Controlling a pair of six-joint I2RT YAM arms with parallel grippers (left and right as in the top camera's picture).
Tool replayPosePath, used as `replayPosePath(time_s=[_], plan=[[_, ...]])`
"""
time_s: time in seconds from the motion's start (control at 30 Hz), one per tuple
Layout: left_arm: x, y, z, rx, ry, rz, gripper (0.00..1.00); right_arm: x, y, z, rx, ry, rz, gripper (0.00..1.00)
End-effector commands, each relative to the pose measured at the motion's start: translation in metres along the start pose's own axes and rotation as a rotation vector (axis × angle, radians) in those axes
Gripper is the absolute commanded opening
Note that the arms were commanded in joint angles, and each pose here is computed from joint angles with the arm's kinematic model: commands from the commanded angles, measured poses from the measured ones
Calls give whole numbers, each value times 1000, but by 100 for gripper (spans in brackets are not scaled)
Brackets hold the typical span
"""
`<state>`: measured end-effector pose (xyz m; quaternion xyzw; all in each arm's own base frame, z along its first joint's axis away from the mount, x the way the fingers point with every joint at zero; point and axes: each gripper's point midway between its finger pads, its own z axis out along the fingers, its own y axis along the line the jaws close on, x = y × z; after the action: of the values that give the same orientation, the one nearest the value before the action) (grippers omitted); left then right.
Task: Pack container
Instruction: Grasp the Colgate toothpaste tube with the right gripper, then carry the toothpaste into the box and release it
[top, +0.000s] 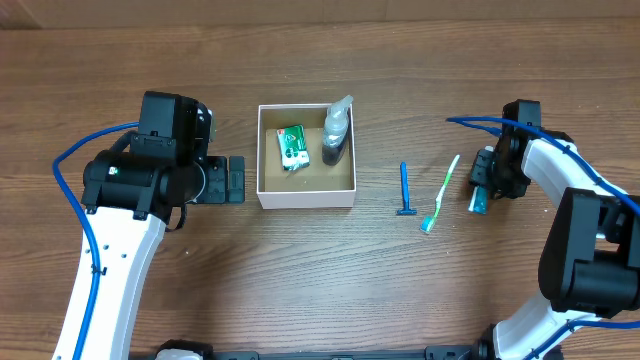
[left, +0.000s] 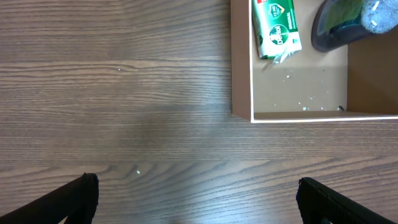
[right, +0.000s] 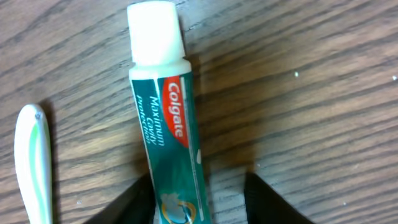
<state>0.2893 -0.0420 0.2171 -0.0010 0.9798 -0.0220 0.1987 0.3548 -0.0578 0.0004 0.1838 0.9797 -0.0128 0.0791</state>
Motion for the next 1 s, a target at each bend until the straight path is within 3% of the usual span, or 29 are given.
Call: replayPosePath(time_s=[0.0,0.33,0.53,0.73,0.87,0.97], plan=[[2,-2,-2,18,-4,3,100,4,1,4,-10,11,2,40],[0,0,-2,7,-13,-14,100,2,1,4,-12,4,3,4],[-9,21,-4,-15,-45,-120,100,-6,11,-13,-49,-2,-4,4],[-18,85,-14,-94,-98,-318,100,-33,39,-88,-119,-115,-57,4],[-16,115,-17,-115,-121,-434,100,-34,87,-163,-235,-268,-240,4],[-16,118,-18,-99,-123,-454,100,-9,132,-210,-300,-376,-459,4]])
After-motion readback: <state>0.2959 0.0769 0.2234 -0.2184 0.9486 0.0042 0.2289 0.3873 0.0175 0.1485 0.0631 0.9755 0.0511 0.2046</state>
